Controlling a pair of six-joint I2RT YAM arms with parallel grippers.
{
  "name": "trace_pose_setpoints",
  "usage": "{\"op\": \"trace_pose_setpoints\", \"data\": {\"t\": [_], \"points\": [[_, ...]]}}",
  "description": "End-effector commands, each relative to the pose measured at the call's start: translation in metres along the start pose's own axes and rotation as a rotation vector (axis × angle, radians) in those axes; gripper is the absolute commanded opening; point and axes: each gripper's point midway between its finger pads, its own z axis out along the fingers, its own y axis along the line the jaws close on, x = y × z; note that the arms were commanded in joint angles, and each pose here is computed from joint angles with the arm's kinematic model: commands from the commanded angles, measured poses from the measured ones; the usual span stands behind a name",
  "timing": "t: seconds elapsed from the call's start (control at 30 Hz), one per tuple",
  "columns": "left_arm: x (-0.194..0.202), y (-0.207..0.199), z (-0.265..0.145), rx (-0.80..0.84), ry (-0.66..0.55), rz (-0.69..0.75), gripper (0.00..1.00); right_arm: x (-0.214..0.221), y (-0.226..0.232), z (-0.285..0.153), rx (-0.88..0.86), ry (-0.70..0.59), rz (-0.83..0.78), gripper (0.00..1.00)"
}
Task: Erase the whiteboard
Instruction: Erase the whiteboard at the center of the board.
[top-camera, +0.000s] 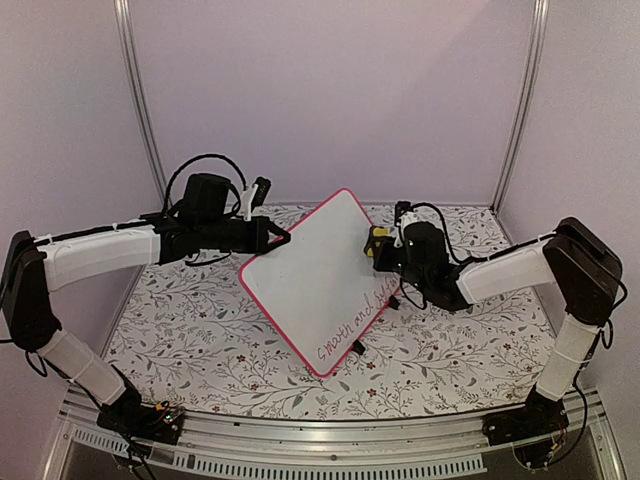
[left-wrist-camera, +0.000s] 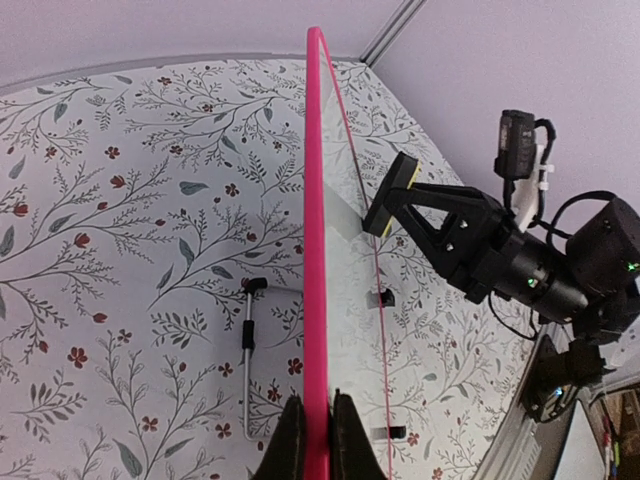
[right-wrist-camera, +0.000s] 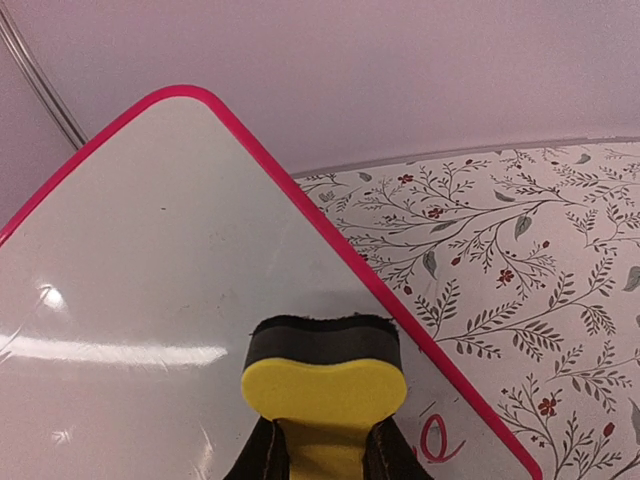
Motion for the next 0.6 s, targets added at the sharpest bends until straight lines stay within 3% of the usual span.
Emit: {"op": "trace_pose_setpoints", "data": {"t": [0.0,0.57], "points": [[0.039,0.015,0.016,-0.054,0.122,0.080,0.00,0.043,-0.021,-0.004,0.017,0.112,-0.047,0.15],[0.042,0.017,0.018,-0.058,0.129,0.079,0.00,0.086,-0.036,-0.036,-0.043,0.218,-0.115,0.14]]}}
